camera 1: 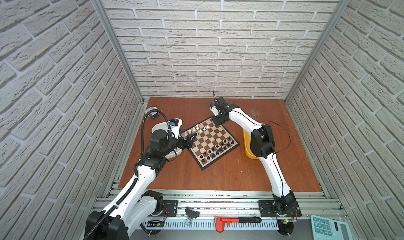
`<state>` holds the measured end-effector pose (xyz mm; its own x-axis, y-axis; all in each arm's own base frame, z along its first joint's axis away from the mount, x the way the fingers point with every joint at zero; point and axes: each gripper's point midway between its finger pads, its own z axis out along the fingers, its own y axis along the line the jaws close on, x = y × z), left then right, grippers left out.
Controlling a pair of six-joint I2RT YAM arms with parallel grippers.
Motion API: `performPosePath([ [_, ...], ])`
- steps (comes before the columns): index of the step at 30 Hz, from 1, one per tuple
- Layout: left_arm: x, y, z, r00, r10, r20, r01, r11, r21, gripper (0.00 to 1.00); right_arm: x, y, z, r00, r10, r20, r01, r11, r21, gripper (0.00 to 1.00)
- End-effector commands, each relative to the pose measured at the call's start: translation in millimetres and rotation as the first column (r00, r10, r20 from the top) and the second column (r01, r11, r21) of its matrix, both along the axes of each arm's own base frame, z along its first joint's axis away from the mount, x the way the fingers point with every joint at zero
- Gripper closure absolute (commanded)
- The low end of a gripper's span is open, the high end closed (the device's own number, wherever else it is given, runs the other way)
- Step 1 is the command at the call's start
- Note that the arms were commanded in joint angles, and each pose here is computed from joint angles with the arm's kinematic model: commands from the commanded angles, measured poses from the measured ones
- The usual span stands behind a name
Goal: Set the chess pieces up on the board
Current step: 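Lower the white pawn onto its square and open the right gripper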
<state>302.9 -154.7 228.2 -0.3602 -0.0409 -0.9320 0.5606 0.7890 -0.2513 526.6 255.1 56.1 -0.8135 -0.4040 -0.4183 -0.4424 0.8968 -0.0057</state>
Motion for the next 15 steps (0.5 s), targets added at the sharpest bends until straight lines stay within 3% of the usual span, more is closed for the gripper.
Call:
performPosePath([
  [1,3.0,2.0,8.0,0.999,0.011,0.051,-0.010,1.000,-0.015,0.01,-0.5,5.6,2.4,1.000,0.013,0.000,-0.013,1.000,0.005,0.93],
  [15,4.3,1.6,5.6,0.999,0.010,0.038,-0.009,1.000,-0.030,0.02,-1.3,8.1,20.0,1.000,0.018,0.018,-0.019,0.999,0.030,0.89],
])
